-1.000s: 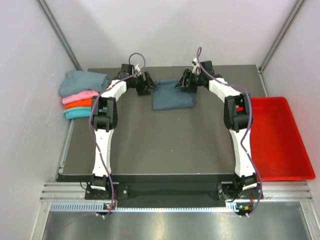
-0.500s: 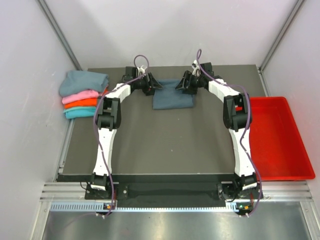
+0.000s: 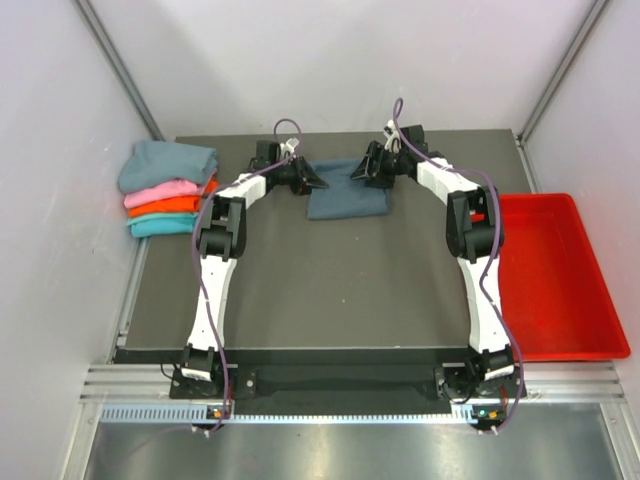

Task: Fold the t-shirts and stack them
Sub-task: Fold the tshirt, then neatly place the folded tshirt to the corner

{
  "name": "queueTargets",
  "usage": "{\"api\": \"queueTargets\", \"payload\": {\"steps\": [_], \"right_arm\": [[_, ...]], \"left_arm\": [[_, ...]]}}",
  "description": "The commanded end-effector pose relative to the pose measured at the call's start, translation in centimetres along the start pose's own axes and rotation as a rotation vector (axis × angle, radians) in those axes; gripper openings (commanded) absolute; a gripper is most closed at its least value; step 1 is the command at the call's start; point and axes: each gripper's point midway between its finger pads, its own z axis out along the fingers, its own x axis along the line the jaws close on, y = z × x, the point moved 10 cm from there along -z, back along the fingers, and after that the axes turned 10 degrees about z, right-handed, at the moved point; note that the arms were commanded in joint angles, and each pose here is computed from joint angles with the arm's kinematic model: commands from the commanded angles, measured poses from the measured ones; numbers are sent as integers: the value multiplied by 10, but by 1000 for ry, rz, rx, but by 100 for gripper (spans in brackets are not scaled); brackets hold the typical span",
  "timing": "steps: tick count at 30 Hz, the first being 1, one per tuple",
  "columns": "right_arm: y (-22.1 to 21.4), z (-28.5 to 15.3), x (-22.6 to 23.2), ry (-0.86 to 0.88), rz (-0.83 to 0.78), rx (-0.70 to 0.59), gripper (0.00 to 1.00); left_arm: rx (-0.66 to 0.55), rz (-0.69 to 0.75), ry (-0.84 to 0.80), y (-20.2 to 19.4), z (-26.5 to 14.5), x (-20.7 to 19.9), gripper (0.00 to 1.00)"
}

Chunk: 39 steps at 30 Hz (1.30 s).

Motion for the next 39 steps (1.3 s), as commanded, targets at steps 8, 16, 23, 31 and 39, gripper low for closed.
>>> {"api": "queueTargets", "payload": {"steps": [8,16,23,31,39], "right_arm": [[21,-30,26,-45,-136,-111,70],[41,-97,51,-130,-277,-243,73],[30,-115,58,-160,-314,-251,74],[16,-125,72,-148,-348,-239,74],[5,-129,65,-178,-345,-223,75]], "left_arm": [[54,50,73,-9,-13,-2,0],[-12,241,167,33,-100,-72,0],[-88,340,315,50,-200,-92,0],[-111,502,599,59,-278,-119,0],[-209,640,769,67,-328,-161,0]]}}
